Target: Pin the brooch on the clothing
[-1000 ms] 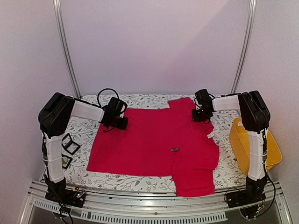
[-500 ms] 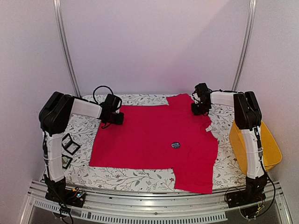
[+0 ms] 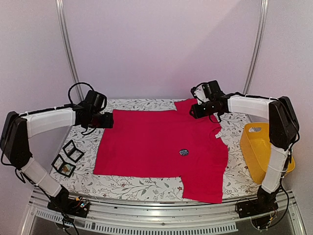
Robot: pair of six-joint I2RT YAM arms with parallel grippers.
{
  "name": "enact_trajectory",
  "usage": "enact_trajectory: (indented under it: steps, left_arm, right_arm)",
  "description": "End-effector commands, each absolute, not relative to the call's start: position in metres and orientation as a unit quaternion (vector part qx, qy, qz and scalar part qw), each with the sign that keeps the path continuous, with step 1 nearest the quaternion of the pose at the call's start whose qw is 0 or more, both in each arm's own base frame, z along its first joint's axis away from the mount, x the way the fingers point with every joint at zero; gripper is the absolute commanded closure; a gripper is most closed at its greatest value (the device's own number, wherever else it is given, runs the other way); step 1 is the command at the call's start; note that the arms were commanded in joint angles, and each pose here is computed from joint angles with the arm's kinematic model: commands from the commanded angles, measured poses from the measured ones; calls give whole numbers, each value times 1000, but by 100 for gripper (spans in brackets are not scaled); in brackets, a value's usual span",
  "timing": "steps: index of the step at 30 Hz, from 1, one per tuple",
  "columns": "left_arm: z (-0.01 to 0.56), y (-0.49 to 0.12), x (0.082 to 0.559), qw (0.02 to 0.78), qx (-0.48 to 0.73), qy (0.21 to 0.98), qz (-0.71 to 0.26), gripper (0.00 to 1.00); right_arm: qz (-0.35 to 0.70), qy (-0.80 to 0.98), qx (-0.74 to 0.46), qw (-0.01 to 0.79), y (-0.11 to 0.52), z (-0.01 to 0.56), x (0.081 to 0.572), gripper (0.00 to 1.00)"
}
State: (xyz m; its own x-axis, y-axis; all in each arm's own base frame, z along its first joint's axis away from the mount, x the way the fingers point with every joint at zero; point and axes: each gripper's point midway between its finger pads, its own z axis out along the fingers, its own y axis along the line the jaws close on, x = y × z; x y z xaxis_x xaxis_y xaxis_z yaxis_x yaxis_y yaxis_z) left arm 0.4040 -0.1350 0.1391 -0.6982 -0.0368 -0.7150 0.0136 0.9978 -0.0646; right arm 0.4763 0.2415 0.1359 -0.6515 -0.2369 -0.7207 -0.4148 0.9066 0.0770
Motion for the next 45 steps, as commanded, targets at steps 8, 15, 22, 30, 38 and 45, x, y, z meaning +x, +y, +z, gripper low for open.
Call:
enact_trajectory:
  steps: [8,15,22,30,38,45]
  left_arm:
    - [157,-88,308,149,67,974,159,44]
    - [174,-28,320,152,-19,968,199,32]
    - [230,32,348,180,-46,936,300,28]
    - [212,74,319,88,49,883,458,17]
    - [174,67,264,29,66,916,395,22]
    - [134,65,207,-39,96,944,312,23]
  right_arm:
    - [139,899,-207,360,245,110,463,62]
    - [132,894,-226,363,244,109,459,62]
    - [130,891,-231,369,243,114,459,61]
    - [134,890,-237,366,245,110,458,60]
    - [163,882,-254,361,258,110,456,59]
    - [197,871,-265,364,275,123,452,59]
